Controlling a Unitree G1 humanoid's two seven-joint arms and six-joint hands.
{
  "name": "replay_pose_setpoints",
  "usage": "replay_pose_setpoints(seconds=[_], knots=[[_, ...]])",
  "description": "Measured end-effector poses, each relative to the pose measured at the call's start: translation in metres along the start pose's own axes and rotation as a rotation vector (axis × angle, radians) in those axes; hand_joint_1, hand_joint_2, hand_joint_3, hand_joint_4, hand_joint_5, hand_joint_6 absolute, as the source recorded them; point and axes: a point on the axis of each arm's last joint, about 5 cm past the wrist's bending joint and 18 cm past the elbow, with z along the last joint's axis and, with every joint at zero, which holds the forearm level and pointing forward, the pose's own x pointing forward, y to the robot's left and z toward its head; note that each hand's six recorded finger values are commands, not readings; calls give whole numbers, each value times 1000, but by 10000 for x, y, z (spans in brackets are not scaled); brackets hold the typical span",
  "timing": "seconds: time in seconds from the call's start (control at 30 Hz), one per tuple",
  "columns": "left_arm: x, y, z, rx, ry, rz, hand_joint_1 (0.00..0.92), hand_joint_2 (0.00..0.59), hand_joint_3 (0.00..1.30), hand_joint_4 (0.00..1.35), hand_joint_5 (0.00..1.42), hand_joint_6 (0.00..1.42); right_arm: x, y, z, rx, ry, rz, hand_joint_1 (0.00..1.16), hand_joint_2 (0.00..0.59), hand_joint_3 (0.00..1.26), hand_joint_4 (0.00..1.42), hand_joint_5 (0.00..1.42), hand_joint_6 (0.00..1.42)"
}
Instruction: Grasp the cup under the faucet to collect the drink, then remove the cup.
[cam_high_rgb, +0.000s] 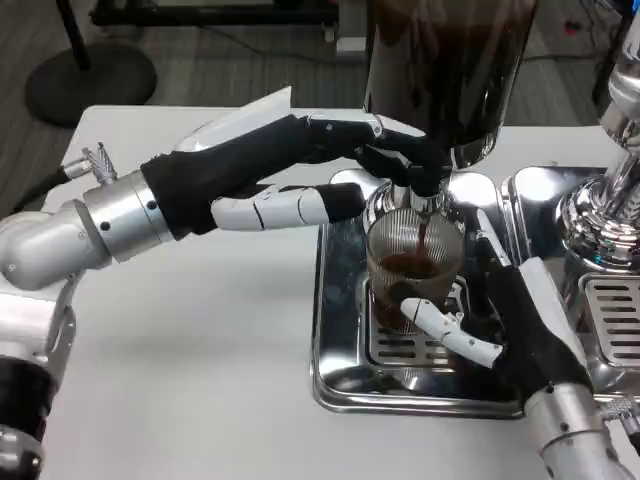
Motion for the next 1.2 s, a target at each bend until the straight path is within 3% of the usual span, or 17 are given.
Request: replay_pose_setpoints(seconds=[0.37,0.53,0.87,1.2], knots=[[-20,-18,-8,-8,5,11,0,118,251,240,293,377,19,2,9,-2,-4,1,578,174,4,0,99,277],[-52,-45,-21,-21,17,21,0,119,228,236,305,401,20,18,18,0,-7,1,579,174,100,55,136,311],[-170,-24,-44,-36,52,112,0,119,182,212,297,429,18,49,32,2,-13,-3,568,182,134,77,160,320],[-348,23,-84,-65,87,250,0,126,214,231,306,447,11,65,38,7,-17,1,565,182,148,87,166,324]])
